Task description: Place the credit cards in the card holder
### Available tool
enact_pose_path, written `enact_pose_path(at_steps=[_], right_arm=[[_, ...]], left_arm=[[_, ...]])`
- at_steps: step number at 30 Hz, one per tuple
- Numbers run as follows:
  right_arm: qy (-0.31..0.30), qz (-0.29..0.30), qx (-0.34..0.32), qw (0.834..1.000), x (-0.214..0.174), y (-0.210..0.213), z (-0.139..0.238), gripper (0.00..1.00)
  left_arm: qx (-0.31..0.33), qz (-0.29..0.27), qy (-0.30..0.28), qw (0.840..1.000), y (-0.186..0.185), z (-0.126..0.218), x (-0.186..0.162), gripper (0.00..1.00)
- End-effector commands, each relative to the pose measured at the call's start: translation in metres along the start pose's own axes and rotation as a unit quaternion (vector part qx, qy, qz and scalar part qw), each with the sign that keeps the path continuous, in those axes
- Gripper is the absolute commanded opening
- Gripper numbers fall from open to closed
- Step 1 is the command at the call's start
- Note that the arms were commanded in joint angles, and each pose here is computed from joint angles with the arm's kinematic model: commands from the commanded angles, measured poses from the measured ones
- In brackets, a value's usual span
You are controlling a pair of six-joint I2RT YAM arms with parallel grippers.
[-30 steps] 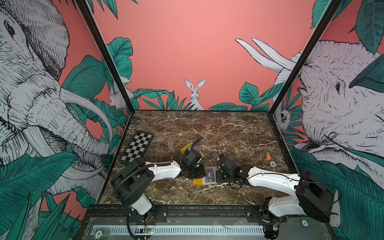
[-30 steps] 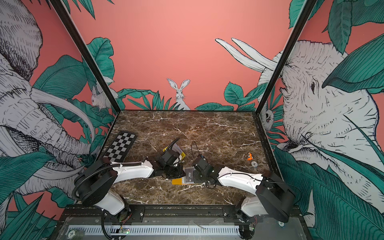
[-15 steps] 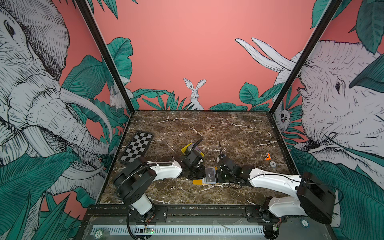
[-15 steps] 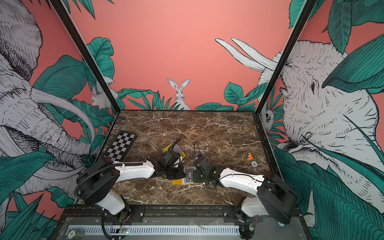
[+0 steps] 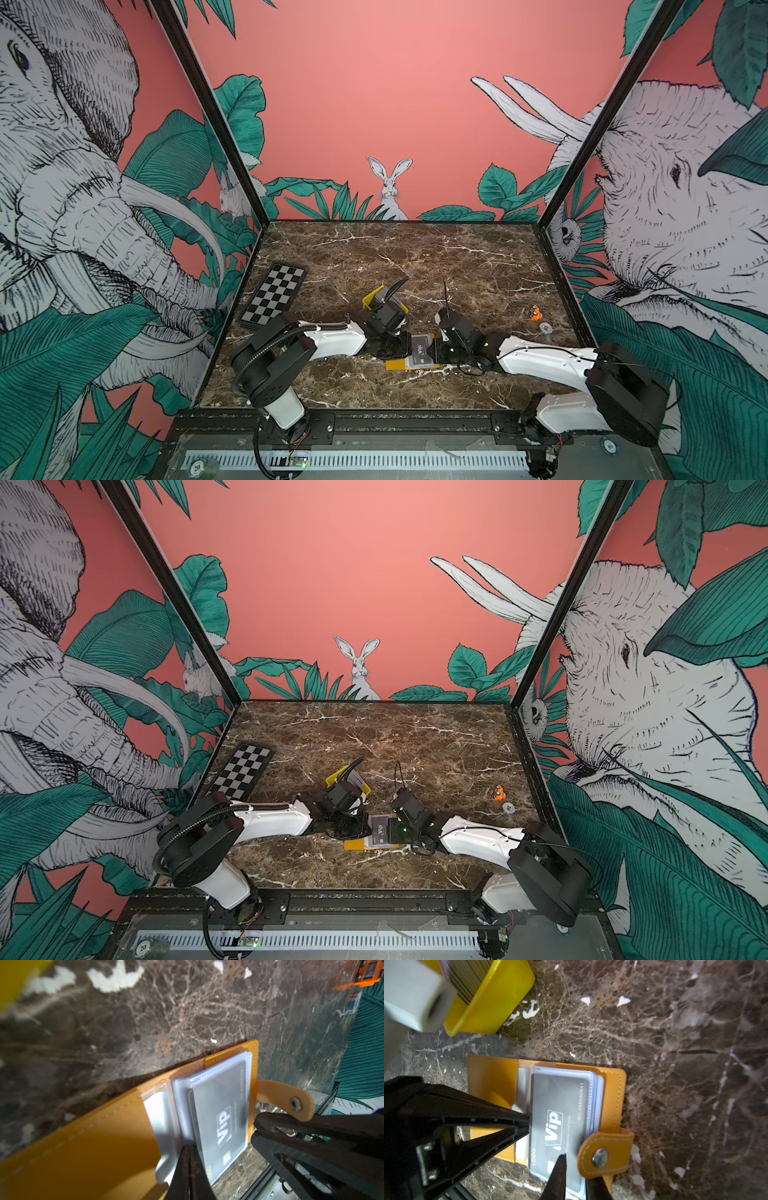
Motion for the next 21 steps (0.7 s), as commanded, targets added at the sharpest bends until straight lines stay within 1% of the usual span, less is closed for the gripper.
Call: enact_pose_path(at_steps=[1, 9, 15, 21], right_arm=[[-0.003, -0.007, 0.002, 1.000, 0.000, -0.002, -0.002, 0.20], [0.004, -0.008, -0.005, 1.000, -0.002, -0.005, -0.004, 0.19], [0.004, -0.006, -0.006, 1.000, -0.002, -0.005, -0.003, 0.19], [0.004, -0.006, -0.008, 1.000, -0.003, -0.006, -0.002, 0.19]], left_arm=[[0.006, -0.005, -0.002, 1.000, -0.002, 0.001, 0.000, 0.07], [-0.020, -0.018, -0.024, 0.999, -0.021, 0.020, 0.006, 0.08], [-0.029, -0.015, -0.018, 0.999, -0.023, 0.016, 0.006, 0.13], [-0.015, -0.013, -0.011, 1.000, -0.017, 0.009, 0.005, 0.13]])
Point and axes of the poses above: each gripper's point midway between its finger pads, its own z axis back along the fingers, its own y axis along the line the jaws close on, x = y × z, the point moved 3 cm from there along z, back along the fingers, and after that the axes turned 6 degrees about z, right-handed, at the moved point
